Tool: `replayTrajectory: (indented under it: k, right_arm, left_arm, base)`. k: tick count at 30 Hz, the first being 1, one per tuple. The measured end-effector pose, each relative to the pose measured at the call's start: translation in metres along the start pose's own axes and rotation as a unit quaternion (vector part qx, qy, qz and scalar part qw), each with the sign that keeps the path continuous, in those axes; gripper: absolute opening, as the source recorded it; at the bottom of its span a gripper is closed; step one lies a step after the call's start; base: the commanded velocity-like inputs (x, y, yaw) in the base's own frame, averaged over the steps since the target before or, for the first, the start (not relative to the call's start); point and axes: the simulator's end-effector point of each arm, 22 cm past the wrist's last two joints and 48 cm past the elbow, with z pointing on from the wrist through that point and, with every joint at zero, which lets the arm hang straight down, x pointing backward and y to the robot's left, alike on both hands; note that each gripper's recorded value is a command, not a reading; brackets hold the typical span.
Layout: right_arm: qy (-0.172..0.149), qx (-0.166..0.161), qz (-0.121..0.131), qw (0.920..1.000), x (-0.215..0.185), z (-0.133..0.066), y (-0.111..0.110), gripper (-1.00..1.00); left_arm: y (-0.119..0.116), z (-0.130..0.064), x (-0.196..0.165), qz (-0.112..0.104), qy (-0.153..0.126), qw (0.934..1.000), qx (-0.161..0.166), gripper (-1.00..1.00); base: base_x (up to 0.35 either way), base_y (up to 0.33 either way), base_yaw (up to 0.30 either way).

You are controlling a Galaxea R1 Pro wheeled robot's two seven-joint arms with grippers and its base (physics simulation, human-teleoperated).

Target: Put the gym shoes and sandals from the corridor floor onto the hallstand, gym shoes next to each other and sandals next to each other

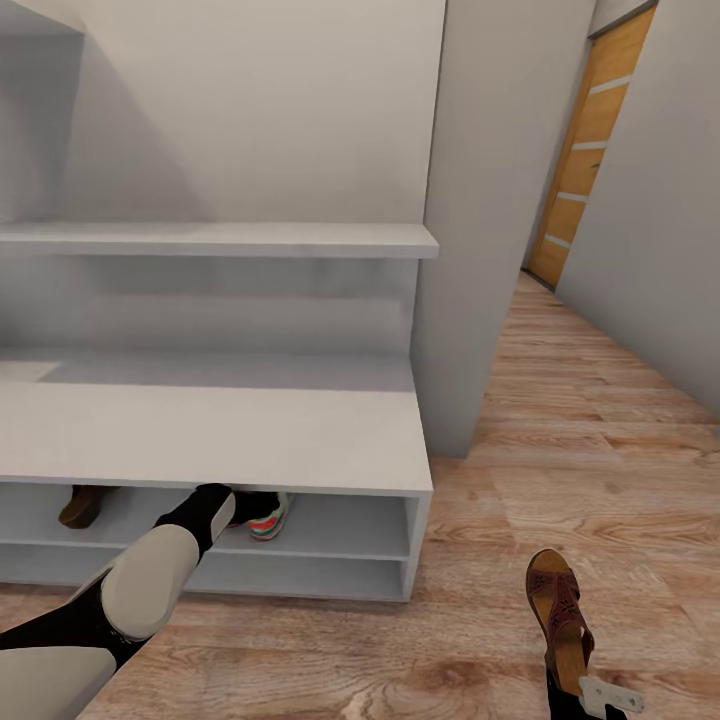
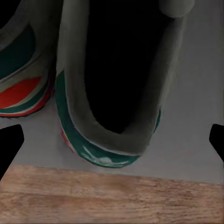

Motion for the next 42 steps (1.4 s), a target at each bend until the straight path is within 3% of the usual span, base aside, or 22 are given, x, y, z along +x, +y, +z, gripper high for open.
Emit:
replayTrajectory:
  k: [10, 27, 38, 42]
  right_arm:
    - [0.000, 0.000, 0.000, 1.0000, 0.000, 0.000, 0.000, -1.00]
    - [0.000, 0.000, 0.000, 1.0000, 0.000, 0.000, 0.000, -1.00]
    - [0.000, 0.000, 0.000, 1.0000, 0.000, 0.000, 0.000, -1.00]
    - [0.000, 0.000, 0.000, 1.0000, 0.000, 0.000, 0.000, -1.00]
  left_arm:
    - [0.001, 0.000, -0.001, 0.000, -0.001, 1.0000, -0.001, 1.00]
    - [0.004, -0.001, -0.003, -0.002, -0.003, 1.0000, -0.004, 1.00]
    - [0.005, -0.001, -0.003, -0.002, -0.003, 1.0000, 0.000, 1.00]
    - [0.016, 0.006, 0.027, -0.003, 0.008, 0.9999, -0.005, 1.00]
  base:
    - [-0.047, 0.009, 0.000]
    - [-0.312, 0.081, 0.000]
    - [-0.257, 0.214, 0.000]
    - [-0.220, 0.246, 0.000]
